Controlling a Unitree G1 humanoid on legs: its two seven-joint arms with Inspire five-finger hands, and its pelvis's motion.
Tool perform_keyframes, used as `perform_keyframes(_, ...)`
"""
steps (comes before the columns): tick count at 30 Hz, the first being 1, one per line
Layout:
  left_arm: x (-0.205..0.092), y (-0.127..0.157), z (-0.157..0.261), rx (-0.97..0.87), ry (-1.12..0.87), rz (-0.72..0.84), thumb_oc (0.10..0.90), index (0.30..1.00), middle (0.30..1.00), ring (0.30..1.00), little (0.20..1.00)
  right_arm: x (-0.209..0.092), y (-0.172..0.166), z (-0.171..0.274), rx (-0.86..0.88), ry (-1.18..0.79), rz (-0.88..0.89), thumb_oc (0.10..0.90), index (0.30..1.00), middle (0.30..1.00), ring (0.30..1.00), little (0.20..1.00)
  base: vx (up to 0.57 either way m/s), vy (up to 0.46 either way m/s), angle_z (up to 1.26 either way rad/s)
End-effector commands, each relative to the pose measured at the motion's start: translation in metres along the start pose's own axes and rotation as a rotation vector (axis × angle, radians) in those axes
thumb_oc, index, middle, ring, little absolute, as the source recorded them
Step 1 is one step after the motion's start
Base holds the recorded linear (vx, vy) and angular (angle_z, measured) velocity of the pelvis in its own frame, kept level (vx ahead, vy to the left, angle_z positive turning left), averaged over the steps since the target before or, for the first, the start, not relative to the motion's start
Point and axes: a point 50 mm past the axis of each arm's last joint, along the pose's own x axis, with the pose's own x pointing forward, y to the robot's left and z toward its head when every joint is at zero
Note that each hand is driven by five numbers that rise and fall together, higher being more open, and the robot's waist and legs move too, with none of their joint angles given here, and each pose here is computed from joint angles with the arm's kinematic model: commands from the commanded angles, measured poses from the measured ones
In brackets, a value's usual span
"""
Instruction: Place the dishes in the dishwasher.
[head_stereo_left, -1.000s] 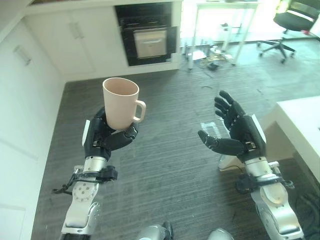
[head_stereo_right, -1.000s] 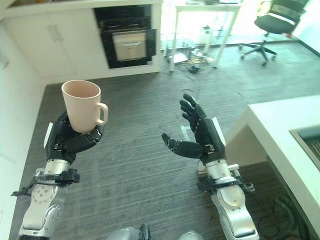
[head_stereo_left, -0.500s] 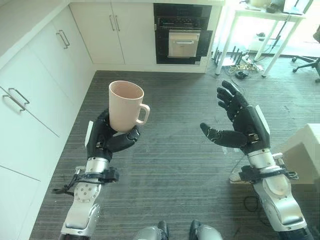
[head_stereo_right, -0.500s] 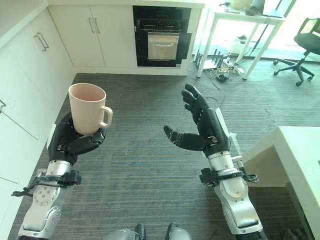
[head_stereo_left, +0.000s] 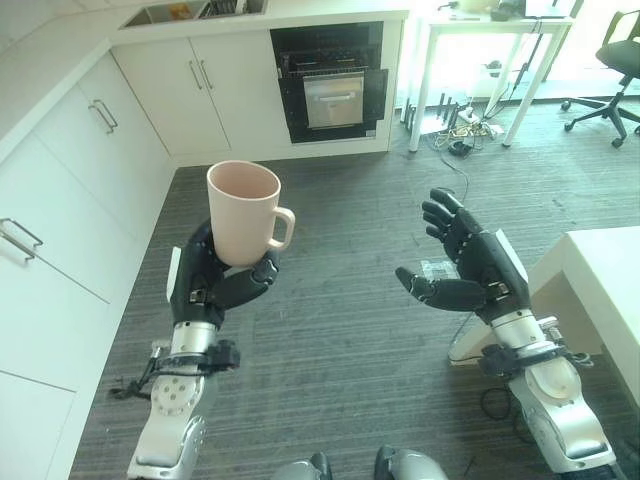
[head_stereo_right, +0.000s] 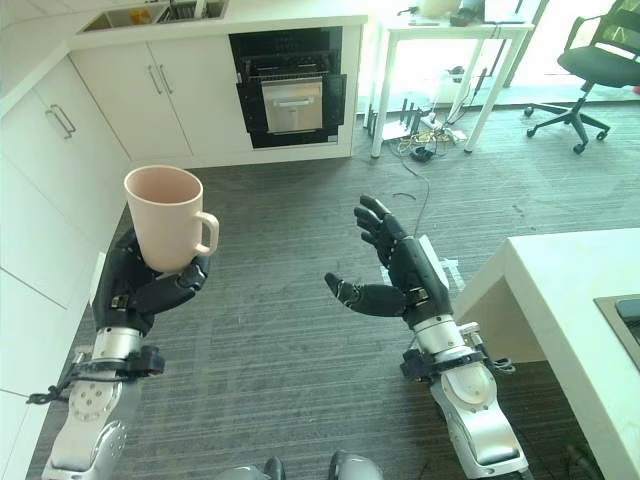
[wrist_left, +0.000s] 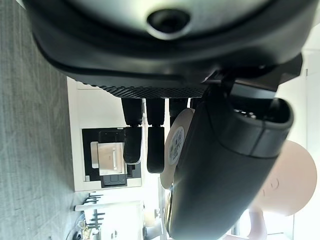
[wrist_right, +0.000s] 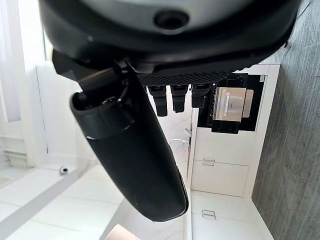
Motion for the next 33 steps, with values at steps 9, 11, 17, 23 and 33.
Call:
perform_keyframes(9, 0.008, 0.005, 0.054, -0.038, -0.367, 0.029, 0.4, 0.3, 0.3, 0.3, 0.3, 0.015, -0.002, 0.054, -0.033, -0.341, 0.054, 0.8, 0.9, 0.9, 0.9, 0.9, 0.32, 0.222, -0.19)
perform_keyframes(11, 0.012, 0.009, 0.056, -0.03, -0.367, 0.027, 0.4, 0.3, 0.3, 0.3, 0.3, 0.015, -0.003, 0.055, -0.021, -0.345, 0.046, 0.8, 0.9, 0.9, 0.9, 0.9, 0.43, 0.31, -0.34)
perform_keyframes(17, 0.026, -0.012, 0.054, -0.049, -0.322, -0.062, 0.4, 0.3, 0.3, 0.3, 0.3, 0.013, 0.007, 0.051, 0.011, -0.312, -0.004, 0.8, 0.9, 0.9, 0.9, 0.9, 0.5, 0.397, 0.22)
perform_keyframes(23, 0.029, -0.01, 0.056, -0.051, -0.31, -0.07, 0.4, 0.3, 0.3, 0.3, 0.3, 0.013, 0.012, 0.05, 0.027, -0.306, 0.03, 0.8, 0.9, 0.9, 0.9, 0.9, 0.25, 0.018, 0.23)
perform_keyframes(33, 0.018, -0.01, 0.054, -0.014, -0.323, -0.079, 0.4, 0.3, 0.3, 0.3, 0.3, 0.011, 0.008, 0.053, 0.043, -0.346, 0.021, 0.8, 0.9, 0.9, 0.9, 0.9, 0.35, -0.24, 0.39)
